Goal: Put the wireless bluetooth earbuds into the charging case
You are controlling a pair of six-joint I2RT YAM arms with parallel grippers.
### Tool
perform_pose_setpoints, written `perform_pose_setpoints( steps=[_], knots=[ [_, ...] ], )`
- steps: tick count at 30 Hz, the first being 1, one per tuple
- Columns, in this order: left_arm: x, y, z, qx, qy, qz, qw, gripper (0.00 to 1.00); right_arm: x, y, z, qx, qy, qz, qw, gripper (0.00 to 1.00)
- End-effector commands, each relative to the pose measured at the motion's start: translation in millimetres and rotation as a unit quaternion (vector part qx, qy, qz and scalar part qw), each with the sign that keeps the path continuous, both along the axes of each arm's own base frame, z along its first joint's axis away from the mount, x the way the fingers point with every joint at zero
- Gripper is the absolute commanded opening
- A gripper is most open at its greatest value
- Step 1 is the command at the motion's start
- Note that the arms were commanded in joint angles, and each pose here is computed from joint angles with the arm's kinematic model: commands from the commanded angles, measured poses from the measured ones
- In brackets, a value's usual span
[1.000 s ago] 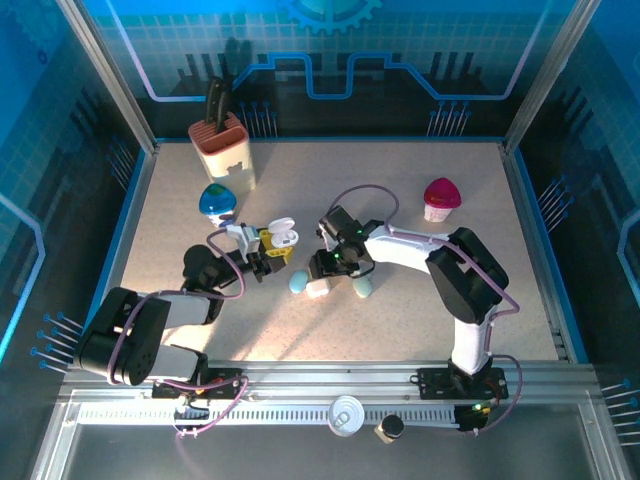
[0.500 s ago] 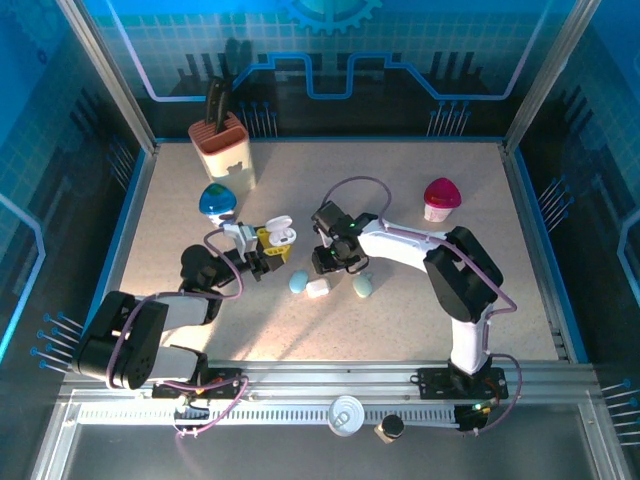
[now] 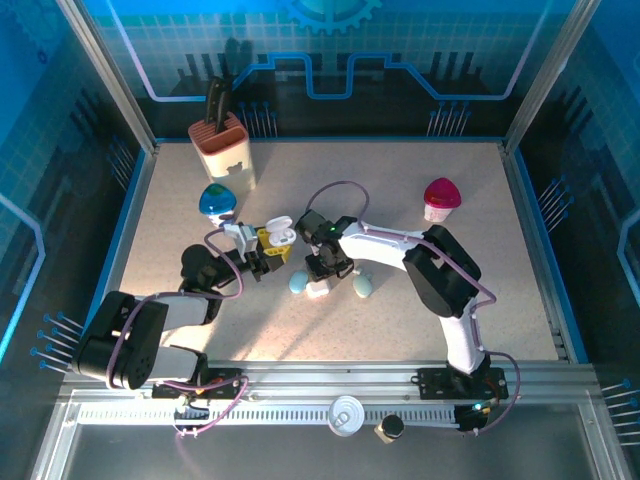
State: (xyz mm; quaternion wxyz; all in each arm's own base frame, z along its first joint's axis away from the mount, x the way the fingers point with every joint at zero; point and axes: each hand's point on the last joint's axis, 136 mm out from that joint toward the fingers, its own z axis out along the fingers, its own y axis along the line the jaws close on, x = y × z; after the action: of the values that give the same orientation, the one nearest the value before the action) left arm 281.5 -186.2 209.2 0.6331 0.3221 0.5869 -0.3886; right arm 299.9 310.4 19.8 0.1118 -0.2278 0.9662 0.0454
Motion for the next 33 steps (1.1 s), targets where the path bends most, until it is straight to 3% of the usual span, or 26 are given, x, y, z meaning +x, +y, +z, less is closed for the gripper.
perform_pose_setpoints(
  steps=[1,11,17,22,33],
  knots=[
    [-4,3,-1,0.0,0.0,-0.001,1.0,0.39,-3,-6,-4,-0.042,-0.002,0.014,0.999,0.39],
    [-4,2,-2,-0.001,0.003,-0.005,1.0,0.39,7,-13,6,-0.066,-0.028,0.06,0.996,0.26],
    [-3,3,-2,-0.001,0.003,-0.003,1.0,0.39,12,-5,14,-0.048,-0.03,0.101,0.993,0.34],
    [1,9,-1,-0.006,0.005,0.014,1.0,0.39,14,-1,20,-0.033,-0.033,0.086,0.995,0.43],
    [11,25,2,-0.016,0.01,0.051,0.999,0.39,19,-14,3,-0.069,-0.027,0.01,0.997,0.42]
  ],
)
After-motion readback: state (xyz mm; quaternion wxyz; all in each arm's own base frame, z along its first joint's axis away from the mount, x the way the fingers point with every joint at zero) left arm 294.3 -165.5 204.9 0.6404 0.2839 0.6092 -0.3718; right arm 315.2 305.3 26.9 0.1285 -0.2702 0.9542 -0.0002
